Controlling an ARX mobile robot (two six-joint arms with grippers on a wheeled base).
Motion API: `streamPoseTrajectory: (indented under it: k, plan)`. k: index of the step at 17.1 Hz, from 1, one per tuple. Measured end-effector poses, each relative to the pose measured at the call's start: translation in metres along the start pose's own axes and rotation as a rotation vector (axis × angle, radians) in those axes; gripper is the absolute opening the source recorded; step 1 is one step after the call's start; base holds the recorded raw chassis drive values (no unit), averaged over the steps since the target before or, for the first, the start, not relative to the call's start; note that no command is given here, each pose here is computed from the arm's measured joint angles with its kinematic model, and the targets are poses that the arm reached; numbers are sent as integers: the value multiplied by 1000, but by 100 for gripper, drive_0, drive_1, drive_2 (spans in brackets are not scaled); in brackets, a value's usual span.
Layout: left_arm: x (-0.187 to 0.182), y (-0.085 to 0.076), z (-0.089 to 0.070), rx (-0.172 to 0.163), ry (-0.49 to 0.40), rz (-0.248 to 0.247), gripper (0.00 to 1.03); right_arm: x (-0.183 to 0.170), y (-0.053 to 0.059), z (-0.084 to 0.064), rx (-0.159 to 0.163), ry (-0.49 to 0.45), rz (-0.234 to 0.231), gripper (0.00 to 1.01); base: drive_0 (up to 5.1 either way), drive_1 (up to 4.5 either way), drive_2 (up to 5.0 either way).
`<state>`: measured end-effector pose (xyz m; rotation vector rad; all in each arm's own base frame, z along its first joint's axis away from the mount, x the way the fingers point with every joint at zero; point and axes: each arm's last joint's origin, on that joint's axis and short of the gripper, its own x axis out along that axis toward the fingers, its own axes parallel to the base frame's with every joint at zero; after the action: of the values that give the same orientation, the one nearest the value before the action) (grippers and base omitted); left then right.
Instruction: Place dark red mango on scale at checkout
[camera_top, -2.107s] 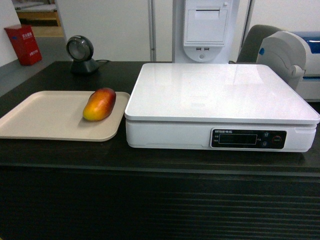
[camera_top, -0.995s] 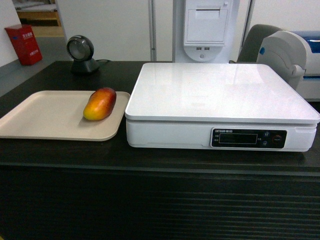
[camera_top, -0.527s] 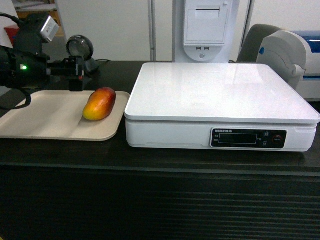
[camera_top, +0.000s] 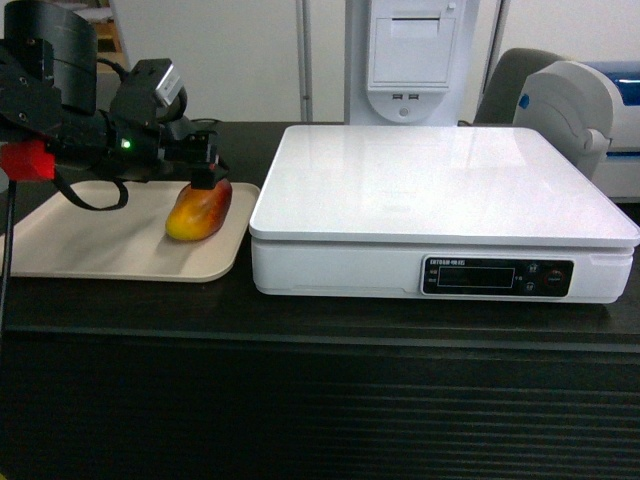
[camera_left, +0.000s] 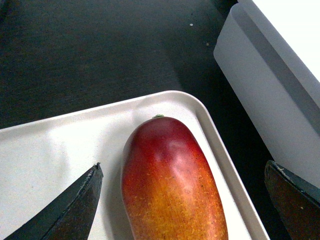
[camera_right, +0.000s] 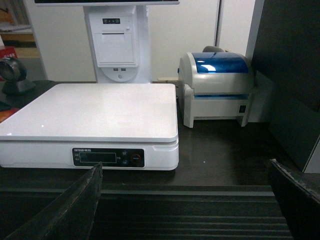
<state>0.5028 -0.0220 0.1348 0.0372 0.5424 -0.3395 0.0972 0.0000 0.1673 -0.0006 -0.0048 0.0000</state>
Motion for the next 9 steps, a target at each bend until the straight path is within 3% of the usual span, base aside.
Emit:
streamPoseTrajectory:
  k: [4, 9]
  plan:
    - [16, 3, -6, -17, 61, -11, 98, 0, 0, 0, 0, 0, 0, 98, 0, 0, 0]
    - [31, 4, -30, -28, 190, -16, 98, 0, 0, 0, 0, 0, 0, 98, 0, 0, 0]
